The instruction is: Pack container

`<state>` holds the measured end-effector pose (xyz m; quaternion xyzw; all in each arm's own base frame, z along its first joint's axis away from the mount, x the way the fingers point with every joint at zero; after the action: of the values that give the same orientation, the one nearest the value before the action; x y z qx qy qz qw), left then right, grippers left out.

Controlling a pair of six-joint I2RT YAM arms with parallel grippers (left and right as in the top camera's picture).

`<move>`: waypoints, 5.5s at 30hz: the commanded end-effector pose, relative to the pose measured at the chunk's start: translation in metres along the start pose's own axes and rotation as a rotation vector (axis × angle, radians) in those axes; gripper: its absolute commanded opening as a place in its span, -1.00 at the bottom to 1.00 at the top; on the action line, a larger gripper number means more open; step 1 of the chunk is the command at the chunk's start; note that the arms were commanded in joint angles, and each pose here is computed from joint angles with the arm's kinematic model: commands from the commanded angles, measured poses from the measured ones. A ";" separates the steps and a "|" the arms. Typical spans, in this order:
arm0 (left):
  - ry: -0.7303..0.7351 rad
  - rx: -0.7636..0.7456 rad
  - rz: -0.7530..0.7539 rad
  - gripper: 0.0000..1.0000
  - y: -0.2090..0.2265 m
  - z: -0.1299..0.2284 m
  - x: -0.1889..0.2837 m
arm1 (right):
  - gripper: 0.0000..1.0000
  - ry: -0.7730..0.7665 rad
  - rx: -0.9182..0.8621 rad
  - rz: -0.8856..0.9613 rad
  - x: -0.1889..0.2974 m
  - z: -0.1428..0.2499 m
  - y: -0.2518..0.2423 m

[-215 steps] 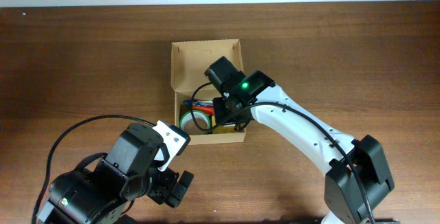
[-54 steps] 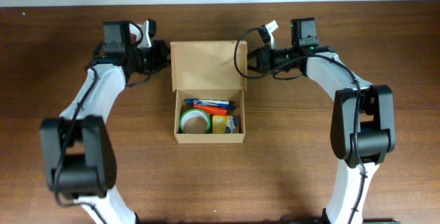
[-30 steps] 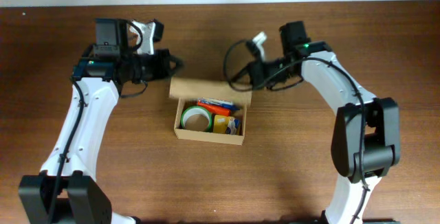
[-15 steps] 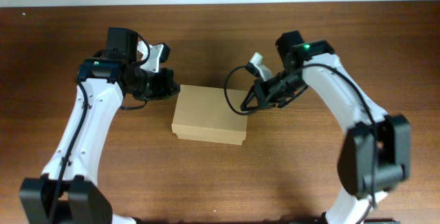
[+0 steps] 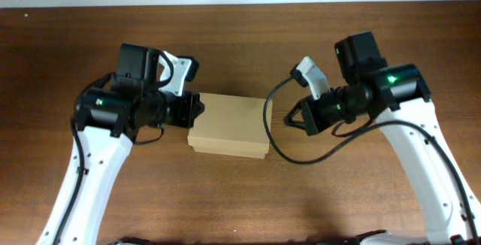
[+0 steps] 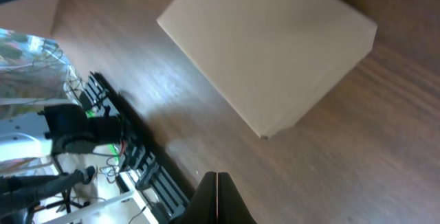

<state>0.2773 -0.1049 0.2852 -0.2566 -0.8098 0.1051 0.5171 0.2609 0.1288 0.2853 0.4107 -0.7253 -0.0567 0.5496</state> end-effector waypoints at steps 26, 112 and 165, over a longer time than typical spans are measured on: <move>0.062 0.122 -0.024 -0.97 0.046 0.056 -0.079 | -0.92 0.062 -0.004 0.050 -0.113 0.024 -0.026; -0.251 0.185 -0.209 -0.96 0.001 0.107 0.062 | -0.93 -0.081 0.067 0.099 0.015 0.075 0.060; -0.476 0.026 -0.187 0.99 -0.012 0.183 0.123 | 0.98 -0.277 0.113 0.185 0.086 0.194 0.097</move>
<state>0.0645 -0.0348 0.2911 -0.1363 -0.9045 0.1398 0.3791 0.0418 0.0650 0.3231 0.3614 -0.8266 -0.0254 0.4308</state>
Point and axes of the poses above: each gripper's point midway between its finger pads, its own x axis back along the fingers, its own y axis along the line the jaws close on, z = x × y, the point moved 7 cm from there along x, back along the fingers, and after that the axes turned 2 degrees about x, right-handed, at the moved point
